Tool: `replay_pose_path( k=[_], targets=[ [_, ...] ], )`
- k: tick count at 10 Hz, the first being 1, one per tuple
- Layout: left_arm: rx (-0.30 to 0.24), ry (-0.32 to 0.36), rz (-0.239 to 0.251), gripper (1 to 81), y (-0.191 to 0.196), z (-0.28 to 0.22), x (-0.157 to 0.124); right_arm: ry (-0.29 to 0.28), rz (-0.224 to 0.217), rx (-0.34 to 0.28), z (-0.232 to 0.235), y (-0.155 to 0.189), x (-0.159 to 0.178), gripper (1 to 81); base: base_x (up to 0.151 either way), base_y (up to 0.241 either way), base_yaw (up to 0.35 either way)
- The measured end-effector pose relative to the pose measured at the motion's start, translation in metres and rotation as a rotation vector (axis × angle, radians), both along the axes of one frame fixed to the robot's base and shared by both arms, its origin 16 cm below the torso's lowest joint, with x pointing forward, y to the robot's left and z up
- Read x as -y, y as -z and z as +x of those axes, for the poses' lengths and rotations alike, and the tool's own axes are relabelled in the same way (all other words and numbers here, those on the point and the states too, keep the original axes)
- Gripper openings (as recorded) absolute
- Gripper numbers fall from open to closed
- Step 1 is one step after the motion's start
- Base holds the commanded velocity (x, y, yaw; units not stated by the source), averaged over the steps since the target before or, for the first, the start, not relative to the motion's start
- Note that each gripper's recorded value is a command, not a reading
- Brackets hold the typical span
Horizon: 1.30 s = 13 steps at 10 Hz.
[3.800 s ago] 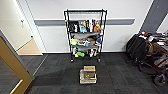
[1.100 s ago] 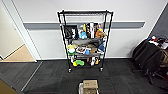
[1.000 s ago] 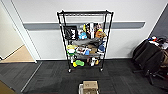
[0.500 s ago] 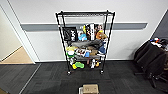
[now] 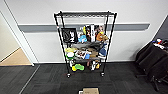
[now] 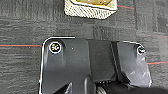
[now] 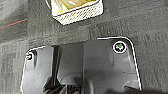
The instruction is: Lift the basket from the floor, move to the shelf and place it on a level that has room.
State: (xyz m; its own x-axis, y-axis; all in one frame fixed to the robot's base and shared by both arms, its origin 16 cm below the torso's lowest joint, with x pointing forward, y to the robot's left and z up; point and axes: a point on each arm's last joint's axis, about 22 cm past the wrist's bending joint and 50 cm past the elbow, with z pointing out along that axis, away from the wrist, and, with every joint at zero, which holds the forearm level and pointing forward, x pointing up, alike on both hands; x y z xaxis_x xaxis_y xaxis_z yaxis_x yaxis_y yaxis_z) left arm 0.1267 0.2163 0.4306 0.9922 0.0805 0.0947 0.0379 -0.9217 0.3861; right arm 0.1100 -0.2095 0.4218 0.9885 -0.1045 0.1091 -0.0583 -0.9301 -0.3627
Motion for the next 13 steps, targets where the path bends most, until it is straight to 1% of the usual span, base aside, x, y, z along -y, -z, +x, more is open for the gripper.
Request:
replay_pose_path(
  k=[9, 10, 13],
  targets=[
    [-0.005, 0.000, 0.001, 81.1, 0.0004, -0.0046, -0.0004, 0.000, -0.007, -0.005, -0.0041, 0.0009, 0.0033, 81.1, 0.100, 0.000, 0.000],
    [-0.006, 0.000, 0.001, 81.1, 0.0004, -0.0047, -0.0004, 0.000, -0.007, -0.006, -0.0045, 0.0010, 0.0035, 81.1, 0.072, 0.000, 0.000],
    [0.000, -0.001, 0.001, 81.1, 0.0004, -0.0007, -0.0002, 0.000, -0.007, 0.000, 0.0008, 0.0010, 0.0037, 81.1, 0.000, 0.000, 0.000]
  ],
)
